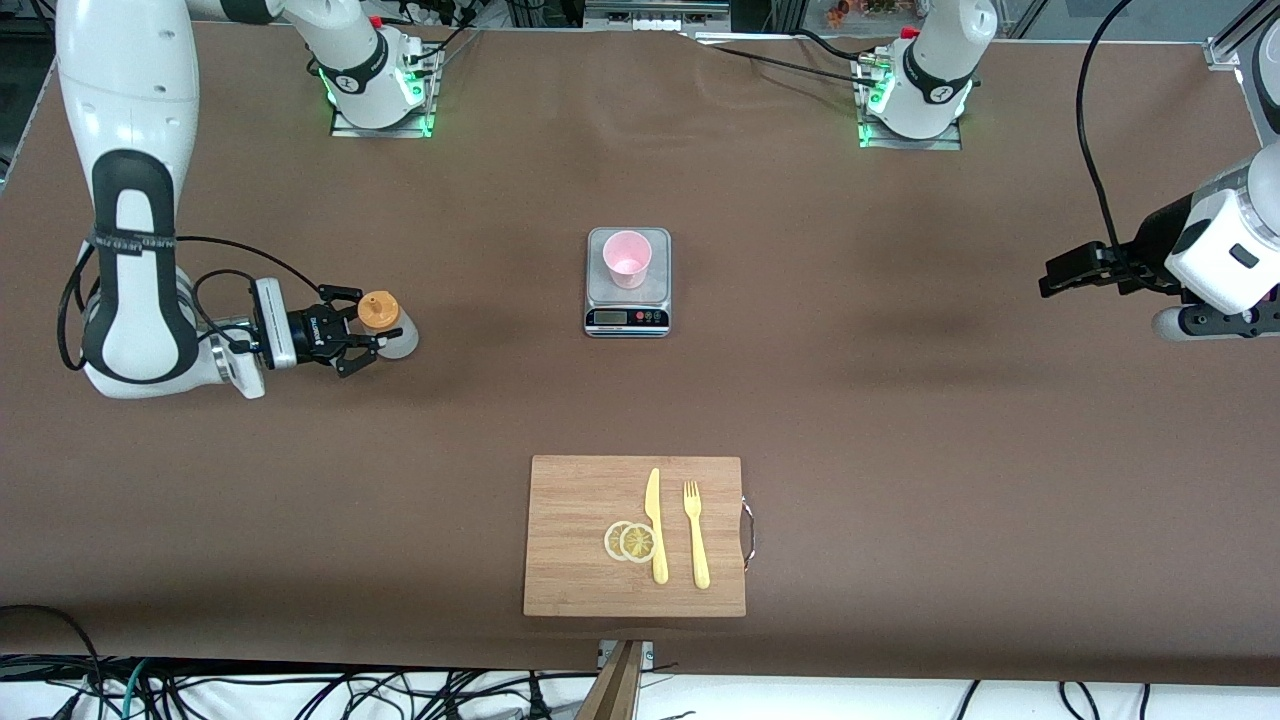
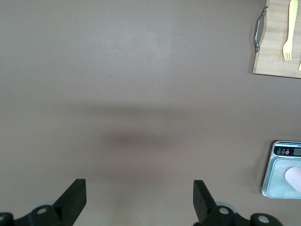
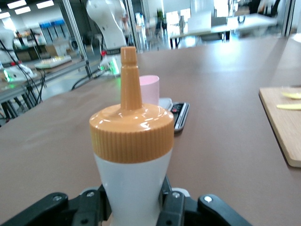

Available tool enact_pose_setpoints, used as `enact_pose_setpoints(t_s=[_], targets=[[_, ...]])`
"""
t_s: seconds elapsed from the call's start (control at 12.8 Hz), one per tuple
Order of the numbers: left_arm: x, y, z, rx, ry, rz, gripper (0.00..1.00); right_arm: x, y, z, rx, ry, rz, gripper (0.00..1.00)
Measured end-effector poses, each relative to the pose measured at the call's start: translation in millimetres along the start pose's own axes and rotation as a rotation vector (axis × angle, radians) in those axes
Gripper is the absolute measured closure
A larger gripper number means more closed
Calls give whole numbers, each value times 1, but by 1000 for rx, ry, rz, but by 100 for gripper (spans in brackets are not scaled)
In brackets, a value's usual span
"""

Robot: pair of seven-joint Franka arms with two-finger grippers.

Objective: Add sauce to pink cup with both arms
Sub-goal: 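Carry the sauce bottle back to its original spot, then set the bottle down and open the right gripper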

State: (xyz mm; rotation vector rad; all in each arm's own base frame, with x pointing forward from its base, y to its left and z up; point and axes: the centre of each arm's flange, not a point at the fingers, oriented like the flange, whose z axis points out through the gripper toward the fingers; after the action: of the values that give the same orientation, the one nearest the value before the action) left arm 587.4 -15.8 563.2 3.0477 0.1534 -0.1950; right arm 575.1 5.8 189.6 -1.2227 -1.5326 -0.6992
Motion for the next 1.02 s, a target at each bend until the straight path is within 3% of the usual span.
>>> enact_pose_setpoints(t_s=[0.16,0.47,0.63,0.86,0.94,1.02], targets=[[0,0,-2,-1,6,0,0,-30,-8,6,3,57,-26,63],[3,-1,-5,-1,15,22,0,-54,-13,14,-3,117,-50,63],[4,-1,-5,-1,14,28,0,-58,-14,19,0,134,-50,46],[5,-1,-5,0,14,31,0,-58,-14,13,-8,137,-53,9],[5,-1,-5,0,14,31,0,-59,-15,8,-16,139,-54,0],[5,-1,-5,0,14,33,0,-58,-16,-1,-22,143,-45,0]])
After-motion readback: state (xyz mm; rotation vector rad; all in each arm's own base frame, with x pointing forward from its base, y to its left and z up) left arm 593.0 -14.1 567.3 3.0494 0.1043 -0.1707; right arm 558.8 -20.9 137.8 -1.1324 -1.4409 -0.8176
